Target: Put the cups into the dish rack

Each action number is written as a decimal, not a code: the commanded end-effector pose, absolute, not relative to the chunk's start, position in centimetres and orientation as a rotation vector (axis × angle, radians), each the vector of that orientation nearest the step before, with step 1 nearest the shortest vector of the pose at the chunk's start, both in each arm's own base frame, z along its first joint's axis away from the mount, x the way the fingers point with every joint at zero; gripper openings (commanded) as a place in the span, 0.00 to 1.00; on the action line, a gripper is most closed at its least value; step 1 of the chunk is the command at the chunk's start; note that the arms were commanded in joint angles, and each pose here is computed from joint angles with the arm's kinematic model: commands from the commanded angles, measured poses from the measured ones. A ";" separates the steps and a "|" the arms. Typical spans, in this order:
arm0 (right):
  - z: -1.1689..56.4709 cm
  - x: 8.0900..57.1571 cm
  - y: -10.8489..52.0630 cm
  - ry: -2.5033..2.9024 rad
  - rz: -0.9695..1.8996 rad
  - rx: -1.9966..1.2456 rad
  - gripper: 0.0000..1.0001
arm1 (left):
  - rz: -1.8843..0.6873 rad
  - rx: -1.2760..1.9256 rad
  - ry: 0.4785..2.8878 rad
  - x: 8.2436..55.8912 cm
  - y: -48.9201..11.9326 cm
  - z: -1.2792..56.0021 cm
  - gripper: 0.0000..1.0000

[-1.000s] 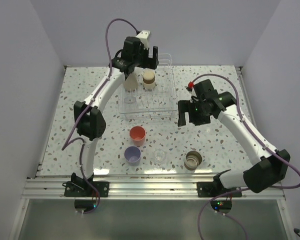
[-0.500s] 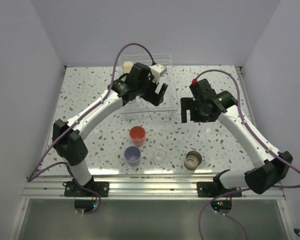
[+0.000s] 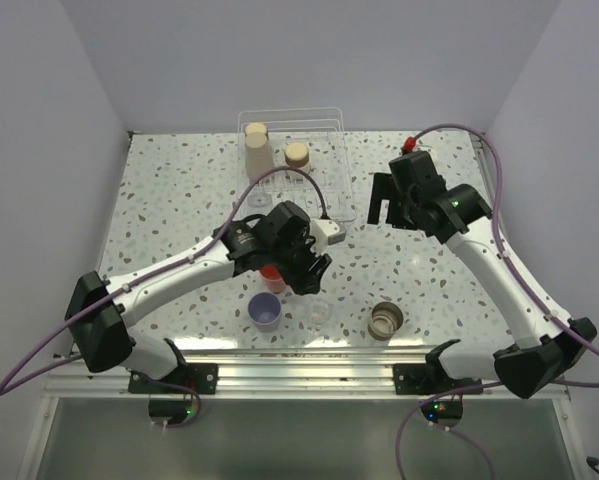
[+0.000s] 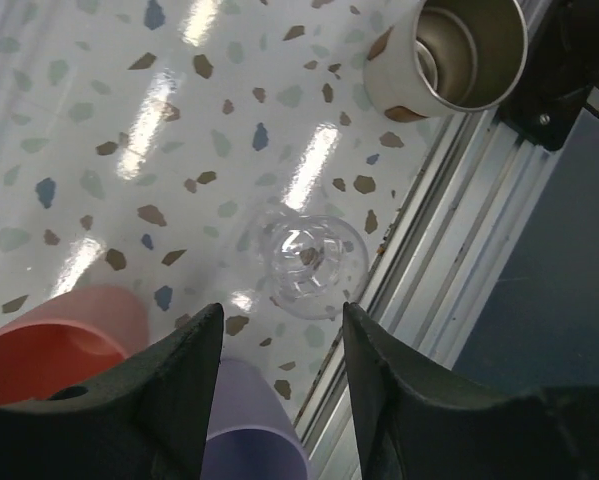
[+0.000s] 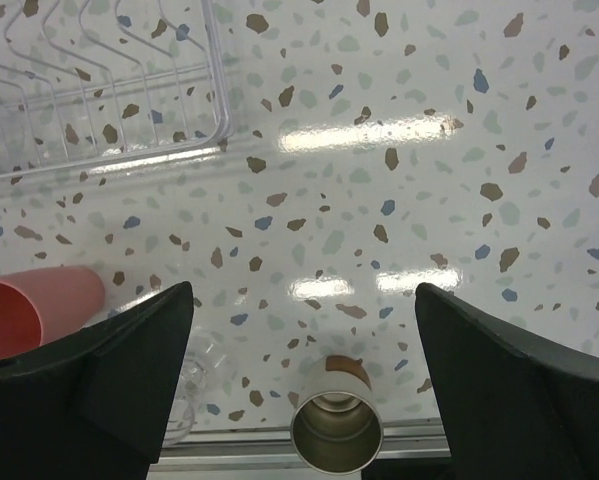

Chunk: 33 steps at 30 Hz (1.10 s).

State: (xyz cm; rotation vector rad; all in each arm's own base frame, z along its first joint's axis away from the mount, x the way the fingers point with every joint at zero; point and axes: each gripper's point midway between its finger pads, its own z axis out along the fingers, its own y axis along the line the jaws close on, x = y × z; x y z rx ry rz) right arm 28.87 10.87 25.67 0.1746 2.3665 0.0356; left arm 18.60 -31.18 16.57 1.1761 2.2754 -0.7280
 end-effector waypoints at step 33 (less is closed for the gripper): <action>22.3 25.5 9.5 2.397 0.054 0.141 0.98 | -0.571 1.460 2.451 10.8 -35.4 5.3 0.35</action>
